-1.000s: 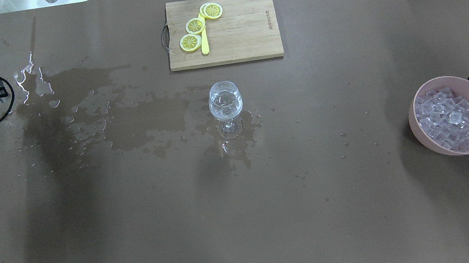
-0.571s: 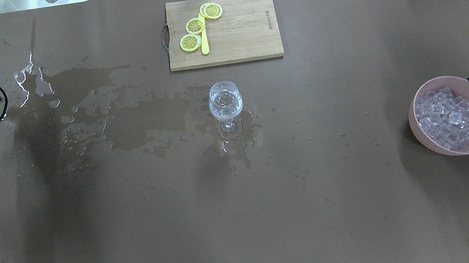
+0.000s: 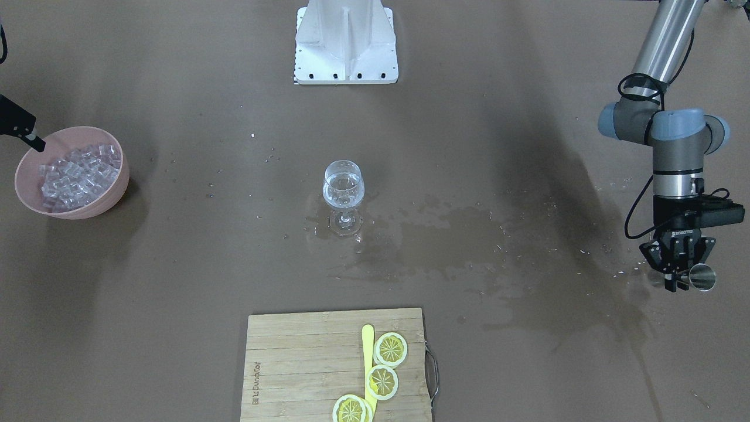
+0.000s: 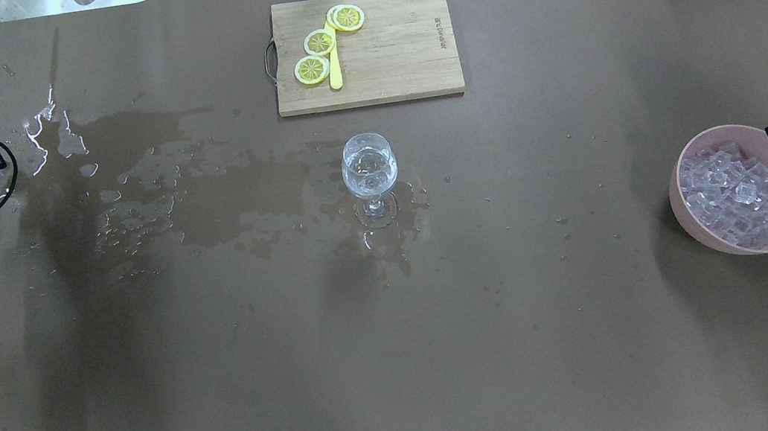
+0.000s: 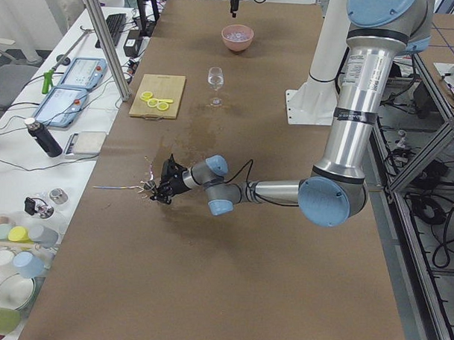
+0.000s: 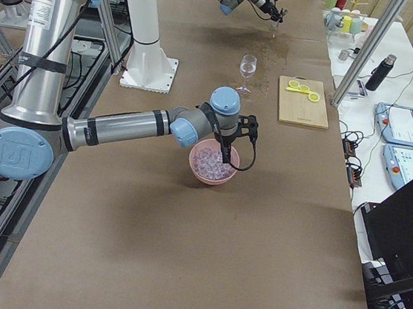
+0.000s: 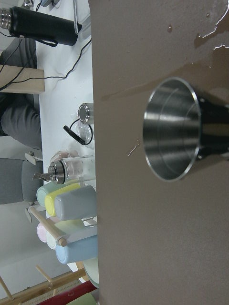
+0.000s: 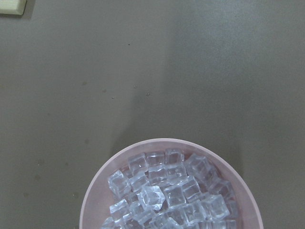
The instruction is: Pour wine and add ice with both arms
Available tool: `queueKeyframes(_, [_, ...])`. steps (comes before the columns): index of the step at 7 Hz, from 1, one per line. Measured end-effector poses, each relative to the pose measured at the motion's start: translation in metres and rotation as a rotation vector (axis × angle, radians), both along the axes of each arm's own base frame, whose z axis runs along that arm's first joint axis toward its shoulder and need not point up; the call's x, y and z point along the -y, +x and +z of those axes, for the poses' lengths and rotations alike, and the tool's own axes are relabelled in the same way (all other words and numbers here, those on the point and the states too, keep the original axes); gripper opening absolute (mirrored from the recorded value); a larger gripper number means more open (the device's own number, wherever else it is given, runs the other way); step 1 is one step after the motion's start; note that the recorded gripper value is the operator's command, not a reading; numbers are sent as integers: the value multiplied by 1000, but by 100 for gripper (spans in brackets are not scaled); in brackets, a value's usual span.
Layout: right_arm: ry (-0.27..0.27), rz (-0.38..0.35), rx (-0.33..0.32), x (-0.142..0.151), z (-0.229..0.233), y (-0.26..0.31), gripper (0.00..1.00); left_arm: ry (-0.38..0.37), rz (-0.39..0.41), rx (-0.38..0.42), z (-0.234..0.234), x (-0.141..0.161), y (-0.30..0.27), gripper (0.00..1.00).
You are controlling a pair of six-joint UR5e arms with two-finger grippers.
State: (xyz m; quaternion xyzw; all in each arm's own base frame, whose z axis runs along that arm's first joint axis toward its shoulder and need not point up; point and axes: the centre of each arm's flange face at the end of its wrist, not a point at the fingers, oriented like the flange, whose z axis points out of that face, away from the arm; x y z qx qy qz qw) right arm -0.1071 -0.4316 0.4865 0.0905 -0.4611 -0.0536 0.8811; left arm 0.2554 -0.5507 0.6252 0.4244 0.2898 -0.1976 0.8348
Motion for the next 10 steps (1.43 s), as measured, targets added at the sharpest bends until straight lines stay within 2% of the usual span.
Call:
queueKeyframes(1, [-2, 1, 2, 0, -1, 0, 100, 0, 1, 1, 1, -1, 1, 84])
queueKeyframes(2, [-3, 1, 4, -1, -1, 0, 100, 0, 2, 2, 1, -1, 1, 97])
queueKeyframes(5, [-11, 6, 13, -2, -6, -1, 100, 10, 8, -15, -1, -8, -4, 98])
queueKeyframes(7, [-11, 9, 13, -4, -8, 0, 100, 9, 71, -51, -5, -30, -17, 98])
queueKeyframes(8, [-13, 13, 6, -7, -6, 1, 100, -8, 121, -80, -8, -43, -31, 98])
queueKeyframes(9, [-17, 19, -6, -10, -3, 2, 100, -45, 172, -118, -12, -44, -51, 98])
queueKeyframes(10, [-17, 24, -14, -11, -1, 3, 100, -117, 230, -168, -16, -35, -81, 98])
